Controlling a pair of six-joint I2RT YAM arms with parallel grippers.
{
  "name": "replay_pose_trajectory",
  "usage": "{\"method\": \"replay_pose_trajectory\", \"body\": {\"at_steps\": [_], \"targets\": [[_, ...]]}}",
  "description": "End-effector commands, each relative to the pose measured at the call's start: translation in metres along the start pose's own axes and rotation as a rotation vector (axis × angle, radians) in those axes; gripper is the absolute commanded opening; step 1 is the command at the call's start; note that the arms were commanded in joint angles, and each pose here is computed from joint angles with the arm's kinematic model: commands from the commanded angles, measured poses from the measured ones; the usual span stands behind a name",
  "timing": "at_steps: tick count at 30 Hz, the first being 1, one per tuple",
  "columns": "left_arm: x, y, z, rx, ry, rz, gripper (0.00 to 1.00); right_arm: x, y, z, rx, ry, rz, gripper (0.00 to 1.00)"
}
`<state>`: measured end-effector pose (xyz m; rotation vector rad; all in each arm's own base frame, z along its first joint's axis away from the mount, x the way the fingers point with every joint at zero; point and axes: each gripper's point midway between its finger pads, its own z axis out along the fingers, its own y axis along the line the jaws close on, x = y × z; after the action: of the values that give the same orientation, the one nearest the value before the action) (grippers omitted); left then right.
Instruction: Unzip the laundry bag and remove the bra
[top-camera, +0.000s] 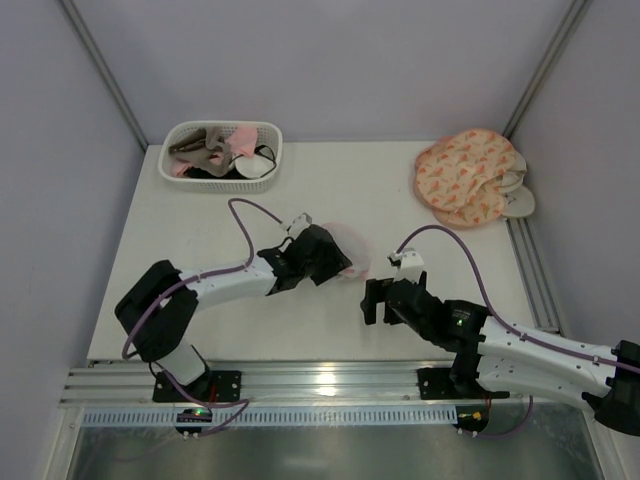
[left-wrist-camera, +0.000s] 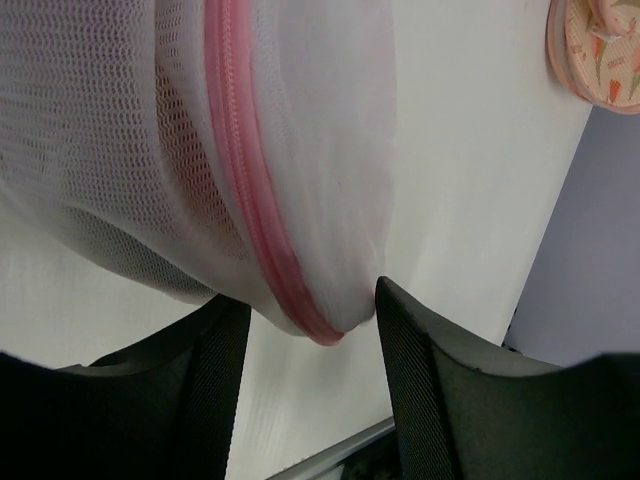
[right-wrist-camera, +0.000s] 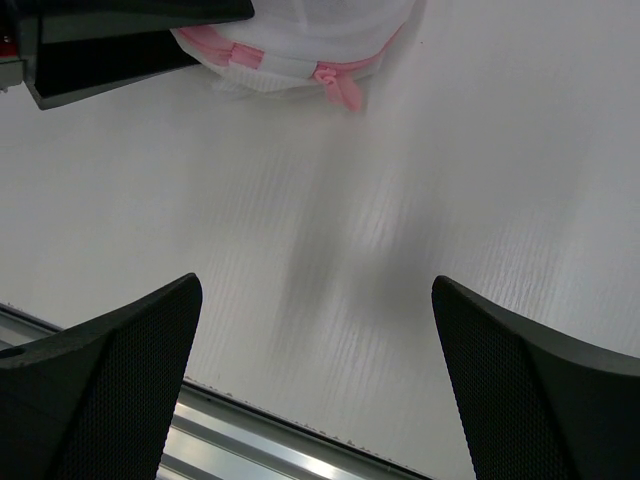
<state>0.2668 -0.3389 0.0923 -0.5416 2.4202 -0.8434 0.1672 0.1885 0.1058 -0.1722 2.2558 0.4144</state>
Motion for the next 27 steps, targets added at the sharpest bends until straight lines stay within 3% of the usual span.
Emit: {"method": "replay_pose_trajectory", "body": {"at_steps": [1, 3, 4, 6, 8, 9, 10, 11, 16, 17, 18, 19, 20, 21, 27], "targets": [[-0.012, -0.03, 0.008, 0.062, -0.049, -0.019, 0.54, -0.018, 0.005, -0.004, -0.004, -0.059, 0.016, 0.99], [-0.014, -0.035, 0.012, 0.063, -0.048, -0.016, 0.42, -0.018, 0.004, -0.004, 0.002, -0.058, 0.016, 0.99], [-0.012, -0.032, 0.017, 0.052, -0.042, -0.013, 0.23, -0.018, 0.003, -0.005, 0.002, -0.06, 0.015, 0.99], [-0.011, -0.032, 0.02, 0.053, -0.033, -0.014, 0.0, -0.018, 0.002, -0.006, 0.004, -0.063, 0.016, 0.97], [-0.012, -0.032, 0.019, 0.059, -0.034, -0.014, 0.0, -0.018, 0.001, -0.008, -0.004, -0.068, 0.02, 0.79], [-0.011, -0.03, 0.018, 0.059, -0.033, -0.013, 0.0, -0.018, 0.0, -0.008, -0.004, -0.07, 0.024, 0.61], [-0.012, -0.032, 0.016, 0.073, -0.034, -0.014, 0.0, -0.017, -0.002, -0.007, 0.006, -0.072, 0.029, 0.23], [-0.013, -0.035, 0.011, 0.089, -0.035, -0.013, 0.0, -0.016, -0.004, -0.007, 0.012, -0.074, 0.036, 0.07], [-0.005, -0.032, -0.012, 0.126, 0.02, -0.009, 0.0, -0.017, -0.001, -0.004, -0.008, -0.103, 0.071, 0.04], [0.001, -0.043, -0.019, 0.198, 0.064, -0.005, 0.0, -0.02, 0.002, -0.005, -0.026, -0.117, 0.087, 0.04], [0.0, -0.049, -0.029, 0.246, 0.076, -0.004, 0.0, -0.021, 0.01, -0.005, -0.07, -0.114, 0.095, 0.04], [0.005, -0.052, -0.035, 0.285, 0.111, -0.004, 0.0, -0.023, 0.016, -0.006, -0.099, -0.11, 0.071, 0.15], [0.021, -0.047, -0.043, 0.324, 0.199, 0.003, 0.0, -0.026, 0.018, -0.006, -0.108, -0.109, 0.071, 0.57], [0.016, -0.06, -0.05, 0.416, 0.191, -0.006, 0.0, -0.024, 0.018, -0.004, -0.098, -0.095, 0.056, 0.99], [0.035, -0.063, -0.074, 0.598, 0.291, -0.008, 0.0, -0.04, 0.045, -0.007, -0.204, -0.123, 0.018, 0.99]]}}
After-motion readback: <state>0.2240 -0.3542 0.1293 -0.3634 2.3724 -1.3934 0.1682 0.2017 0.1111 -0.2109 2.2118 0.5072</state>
